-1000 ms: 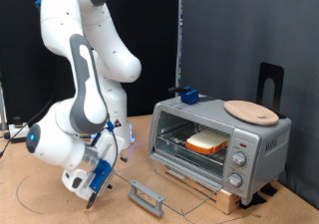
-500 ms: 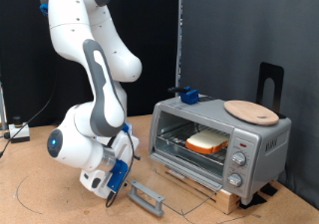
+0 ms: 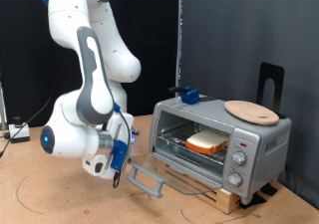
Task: Make a piece of toast with the oven
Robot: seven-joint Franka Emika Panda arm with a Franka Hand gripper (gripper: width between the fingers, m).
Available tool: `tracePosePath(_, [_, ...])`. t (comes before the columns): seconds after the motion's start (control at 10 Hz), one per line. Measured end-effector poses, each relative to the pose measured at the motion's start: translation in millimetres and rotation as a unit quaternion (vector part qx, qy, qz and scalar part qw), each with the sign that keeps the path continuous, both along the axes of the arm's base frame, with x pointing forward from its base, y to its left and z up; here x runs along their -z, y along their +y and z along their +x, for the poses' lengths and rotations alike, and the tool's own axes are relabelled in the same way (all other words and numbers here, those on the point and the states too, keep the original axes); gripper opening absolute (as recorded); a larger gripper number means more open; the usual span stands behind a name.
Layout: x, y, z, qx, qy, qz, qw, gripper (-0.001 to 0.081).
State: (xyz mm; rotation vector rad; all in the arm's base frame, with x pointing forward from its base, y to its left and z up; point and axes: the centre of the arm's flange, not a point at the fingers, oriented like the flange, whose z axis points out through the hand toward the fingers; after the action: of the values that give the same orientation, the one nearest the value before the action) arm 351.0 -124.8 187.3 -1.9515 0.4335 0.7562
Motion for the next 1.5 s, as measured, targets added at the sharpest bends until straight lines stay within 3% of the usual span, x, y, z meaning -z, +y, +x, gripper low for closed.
tracePosePath(0.5, [-45.4, 25.4, -6.5, -0.041, -0.013, 0.017, 0.9989, 0.0808])
tracePosePath(1.0, [-75.3, 71.9, -22.4, -0.09, -0.043, 0.047, 0.9939, 0.0808])
tracePosePath(1.3, [-89.6, 108.7, -30.8, -0.098, -0.043, 0.037, 0.9936, 0.0808])
tracePosePath(1.5, [-95.8, 117.1, -37.4, -0.089, -0.034, 0.011, 0.9954, 0.0808])
